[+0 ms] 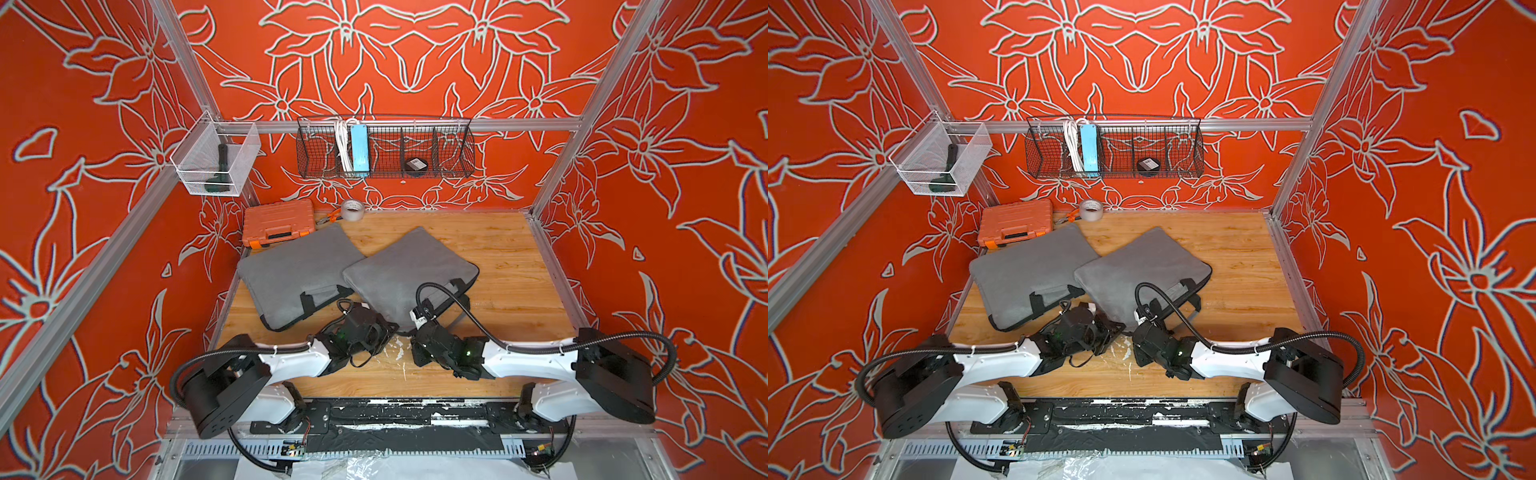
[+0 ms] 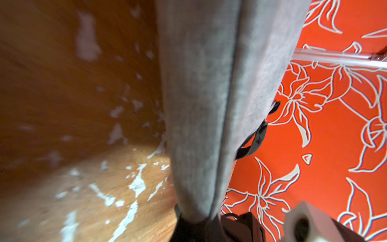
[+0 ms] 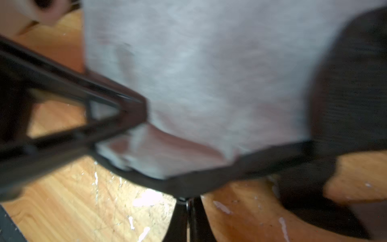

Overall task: Put the mouse into the laptop bag
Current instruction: Zip the zipper on the zippered laptop bag.

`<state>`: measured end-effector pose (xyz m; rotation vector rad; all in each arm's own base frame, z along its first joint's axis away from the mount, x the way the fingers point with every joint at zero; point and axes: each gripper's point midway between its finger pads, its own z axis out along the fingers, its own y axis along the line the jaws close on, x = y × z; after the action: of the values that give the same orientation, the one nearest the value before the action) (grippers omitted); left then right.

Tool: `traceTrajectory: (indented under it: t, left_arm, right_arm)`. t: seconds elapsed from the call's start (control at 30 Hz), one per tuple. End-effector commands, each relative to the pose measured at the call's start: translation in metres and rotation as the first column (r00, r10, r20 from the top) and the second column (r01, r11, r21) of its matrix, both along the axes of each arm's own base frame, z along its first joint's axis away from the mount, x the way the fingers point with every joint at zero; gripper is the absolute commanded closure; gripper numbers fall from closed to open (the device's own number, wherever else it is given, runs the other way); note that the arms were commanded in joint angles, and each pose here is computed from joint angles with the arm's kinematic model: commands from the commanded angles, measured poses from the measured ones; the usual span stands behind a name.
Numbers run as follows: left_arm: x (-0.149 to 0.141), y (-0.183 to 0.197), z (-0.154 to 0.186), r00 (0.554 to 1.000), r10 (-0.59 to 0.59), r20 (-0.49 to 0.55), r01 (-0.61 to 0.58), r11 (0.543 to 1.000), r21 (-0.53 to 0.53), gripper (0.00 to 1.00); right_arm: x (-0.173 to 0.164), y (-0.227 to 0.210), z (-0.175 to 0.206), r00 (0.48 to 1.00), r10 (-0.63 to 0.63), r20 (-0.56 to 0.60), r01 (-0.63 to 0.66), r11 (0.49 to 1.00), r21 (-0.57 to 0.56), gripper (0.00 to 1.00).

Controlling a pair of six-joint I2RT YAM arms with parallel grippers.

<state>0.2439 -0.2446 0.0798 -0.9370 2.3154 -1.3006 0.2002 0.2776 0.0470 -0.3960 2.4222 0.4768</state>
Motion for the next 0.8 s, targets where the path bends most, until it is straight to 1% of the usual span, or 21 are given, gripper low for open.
traceTrajectory:
  t: [0.0, 0.07, 0.17, 0.23, 0.4, 0.47, 0.57, 0.63, 0.7, 0.77]
  left_arm:
    - [0.005, 0.043, -0.004, 0.993, 0.111, 0.035, -0.114, 0.988, 0.101, 1.0]
    - [0.001, 0.053, -0.003, 0.992, 0.122, 0.045, -0.125, 0.988, 0.094, 1.0]
    - [-0.002, 0.071, -0.009, 0.99, 0.139, 0.036, -0.142, 0.983, 0.112, 1.0]
    - [-0.001, 0.082, -0.006, 0.988, 0.147, 0.051, -0.151, 0.983, 0.101, 1.0]
    - [0.004, 0.108, -0.009, 0.983, 0.18, 0.048, -0.185, 0.974, 0.132, 1.0]
    - [0.008, 0.116, -0.006, 0.979, 0.195, 0.061, -0.202, 0.971, 0.131, 1.0]
    - [0.018, 0.126, 0.0, 0.977, 0.2, 0.069, -0.208, 0.968, 0.14, 1.0]
    - [0.026, 0.133, 0.002, 0.979, 0.195, 0.063, -0.203, 0.965, 0.164, 1.0]
    - [0.034, 0.14, -0.002, 0.982, 0.19, 0.025, -0.191, 0.962, 0.193, 1.0]
    - [0.041, 0.146, -0.006, 0.982, 0.191, 0.0, -0.187, 0.962, 0.199, 1.0]
  right_arm:
    - [0.007, -0.035, -0.02, 0.993, -0.118, -0.021, 0.114, 0.984, -0.136, 1.0]
    - [0.011, -0.04, -0.022, 0.989, -0.146, -0.039, 0.139, 0.98, -0.14, 1.0]
    - [0.017, -0.047, -0.025, 0.98, -0.189, -0.069, 0.178, 0.973, -0.146, 1.0]
    - [0.022, -0.055, -0.025, 0.97, -0.23, -0.085, 0.215, 0.964, -0.155, 1.0]
    - [0.036, -0.079, -0.032, 0.927, -0.34, -0.159, 0.315, 0.935, -0.162, 1.0]
    - [0.04, -0.088, -0.034, 0.91, -0.379, -0.166, 0.348, 0.919, -0.186, 1.0]
    - [0.048, -0.108, -0.037, 0.879, -0.45, -0.16, 0.411, 0.883, -0.225, 1.0]
    - [0.052, -0.122, -0.039, 0.846, -0.503, -0.176, 0.46, 0.856, -0.237, 1.0]
    - [0.053, -0.14, -0.04, 0.81, -0.561, -0.169, 0.512, 0.818, -0.264, 1.0]
    - [0.053, -0.155, -0.037, 0.783, -0.604, -0.147, 0.554, 0.785, -0.278, 1.0]
